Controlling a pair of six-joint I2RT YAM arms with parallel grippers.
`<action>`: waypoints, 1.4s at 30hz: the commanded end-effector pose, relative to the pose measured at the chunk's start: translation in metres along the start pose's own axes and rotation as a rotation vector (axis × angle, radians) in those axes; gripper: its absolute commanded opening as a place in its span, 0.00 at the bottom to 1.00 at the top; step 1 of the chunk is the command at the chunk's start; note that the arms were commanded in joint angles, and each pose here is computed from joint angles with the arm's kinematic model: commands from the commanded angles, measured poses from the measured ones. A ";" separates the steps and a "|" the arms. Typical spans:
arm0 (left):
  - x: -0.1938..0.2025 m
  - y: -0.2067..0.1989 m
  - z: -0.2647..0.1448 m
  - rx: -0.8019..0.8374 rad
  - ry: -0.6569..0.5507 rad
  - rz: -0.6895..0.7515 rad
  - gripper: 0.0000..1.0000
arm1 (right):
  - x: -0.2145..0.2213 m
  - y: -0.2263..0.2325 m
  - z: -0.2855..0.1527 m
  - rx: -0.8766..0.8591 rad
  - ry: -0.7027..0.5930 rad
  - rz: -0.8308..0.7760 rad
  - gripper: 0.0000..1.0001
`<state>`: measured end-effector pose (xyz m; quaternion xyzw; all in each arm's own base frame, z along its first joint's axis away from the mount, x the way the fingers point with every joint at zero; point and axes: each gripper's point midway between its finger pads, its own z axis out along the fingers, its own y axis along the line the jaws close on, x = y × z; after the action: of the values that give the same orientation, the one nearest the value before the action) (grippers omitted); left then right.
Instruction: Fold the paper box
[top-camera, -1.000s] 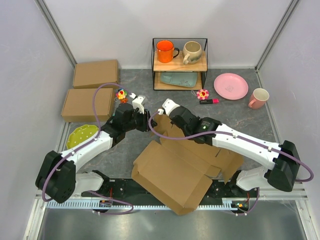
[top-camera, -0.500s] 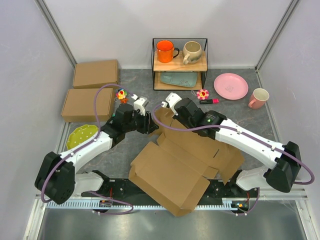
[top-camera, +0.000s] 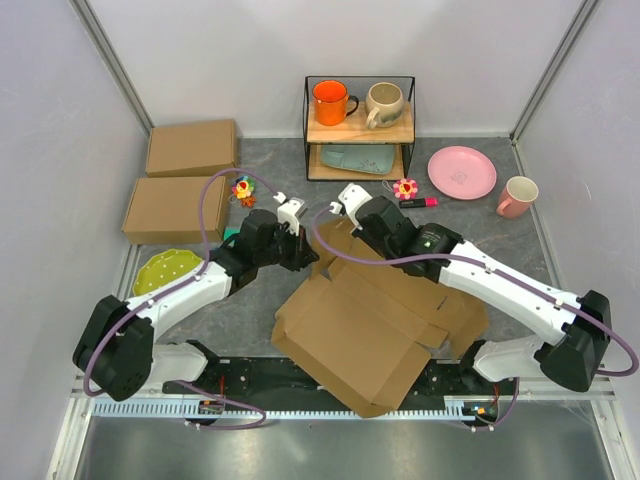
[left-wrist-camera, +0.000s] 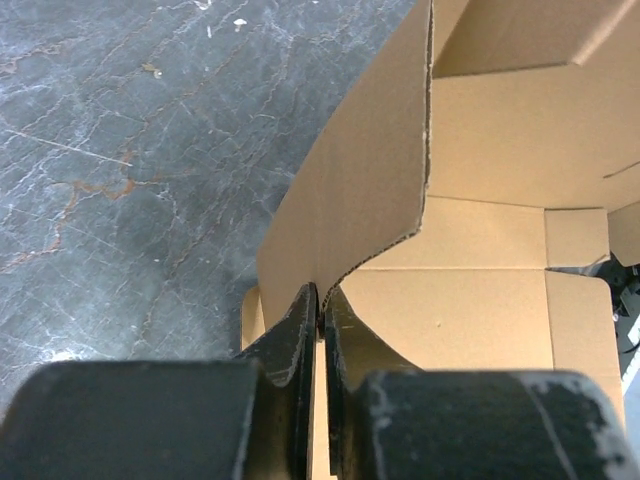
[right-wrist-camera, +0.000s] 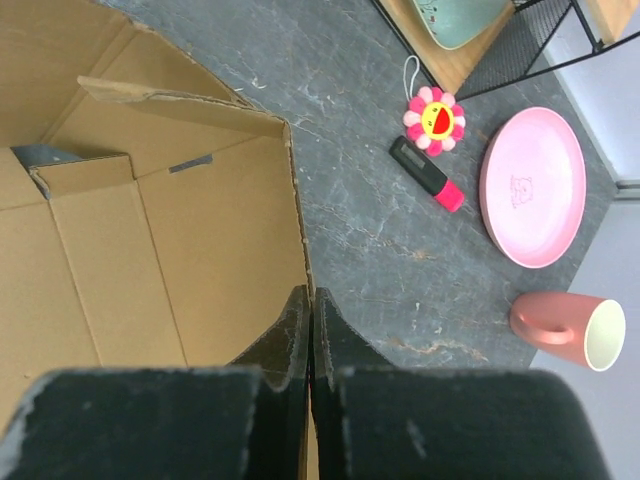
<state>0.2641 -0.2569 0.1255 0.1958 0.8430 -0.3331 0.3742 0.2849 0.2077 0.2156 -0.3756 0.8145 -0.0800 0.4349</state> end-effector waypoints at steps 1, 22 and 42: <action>-0.022 -0.027 -0.009 0.067 -0.060 0.002 0.06 | -0.017 -0.009 -0.010 0.062 -0.094 0.058 0.00; 0.051 -0.045 0.020 0.116 0.034 -0.109 0.10 | 0.009 0.037 -0.026 0.234 -0.116 -0.195 0.00; 0.043 -0.055 -0.022 0.123 -0.031 -0.070 0.32 | 0.046 0.070 -0.023 0.314 -0.086 -0.350 0.00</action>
<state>0.1952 -0.2839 0.1093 0.1801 0.8255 -0.4089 0.3448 0.2205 0.2103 0.1944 -0.4291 0.6786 -0.3022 0.5139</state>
